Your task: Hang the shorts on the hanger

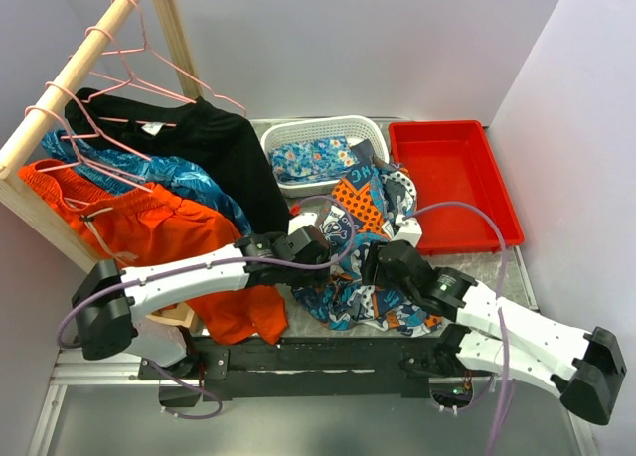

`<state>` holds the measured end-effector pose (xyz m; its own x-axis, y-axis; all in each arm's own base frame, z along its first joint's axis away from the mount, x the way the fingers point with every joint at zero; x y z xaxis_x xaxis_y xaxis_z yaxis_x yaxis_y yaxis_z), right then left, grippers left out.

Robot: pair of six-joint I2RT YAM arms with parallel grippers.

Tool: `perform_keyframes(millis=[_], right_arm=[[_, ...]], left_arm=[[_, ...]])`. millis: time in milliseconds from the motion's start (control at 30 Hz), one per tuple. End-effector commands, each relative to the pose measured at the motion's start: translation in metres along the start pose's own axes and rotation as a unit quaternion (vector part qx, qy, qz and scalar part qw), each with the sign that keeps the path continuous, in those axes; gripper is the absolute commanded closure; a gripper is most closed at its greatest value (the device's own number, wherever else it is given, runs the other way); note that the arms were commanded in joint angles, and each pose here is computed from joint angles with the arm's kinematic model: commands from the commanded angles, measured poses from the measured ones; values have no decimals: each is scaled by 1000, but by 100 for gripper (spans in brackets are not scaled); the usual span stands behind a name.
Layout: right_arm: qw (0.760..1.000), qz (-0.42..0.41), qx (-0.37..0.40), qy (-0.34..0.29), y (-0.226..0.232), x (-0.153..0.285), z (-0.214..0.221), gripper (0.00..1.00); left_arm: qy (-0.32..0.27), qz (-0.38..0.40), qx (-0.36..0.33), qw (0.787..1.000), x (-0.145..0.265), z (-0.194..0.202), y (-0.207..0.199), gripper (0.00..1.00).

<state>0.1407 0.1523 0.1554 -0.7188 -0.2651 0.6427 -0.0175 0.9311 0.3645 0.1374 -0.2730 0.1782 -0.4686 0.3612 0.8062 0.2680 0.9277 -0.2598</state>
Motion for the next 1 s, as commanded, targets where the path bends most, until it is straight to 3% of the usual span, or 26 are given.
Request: perform_keyframes(millis=[0,167,267,367,433,467,733,800,833,867,933,967], right_arm=[[1000,-11,-14,-8,-1,-17,-6,30],[999,13,-40,-25,-11,-31,-11,16],[997,22,-54,-42,-14,-40,-13,14],[996,35,-66,-49,-18,-53,-16,14],[997,41,-65,-31,-22,-63,-10,14],[997,37,-66,-30,-21,-68,-11,14],[995,54,-78,9,-10,-97,-12,17],[995,56,-78,6,-7,-98,-16,36],[996,45,-82,-4,-1,-94,-25,60],[996,48,-80,-5,0,-90,-29,72],[996,30,-81,-33,13,-75,-53,93],[996,41,-75,-32,11,-66,-57,99]], left_arm=[[7,1,6,1000,-8,-4,-12,19],[28,19,8,999,-21,7,-20,21],[38,23,4,999,-27,14,-25,31],[47,29,1,998,-26,23,-27,69],[54,31,2,998,-25,28,-26,83],[58,27,0,998,-26,32,-23,96],[72,21,4,997,-18,53,-7,99],[68,22,5,997,-12,53,-4,99],[65,20,3,998,-10,52,-3,99],[55,16,3,998,-7,49,-2,99],[46,-4,-2,999,0,43,2,99],[37,-7,-3,999,6,39,4,99]])
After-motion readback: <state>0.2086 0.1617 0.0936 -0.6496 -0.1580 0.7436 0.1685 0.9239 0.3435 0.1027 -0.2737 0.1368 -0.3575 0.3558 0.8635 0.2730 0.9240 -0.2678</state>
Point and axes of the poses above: each gripper's point midway between its finger pads, its own x axis back along the fingers, its own y axis along the line the jaws close on, z = x × y, the point moved 7 cm from there along x, back along the fingers, and after that the axes turned 4 degrees about -x, right-handed, at the moved point
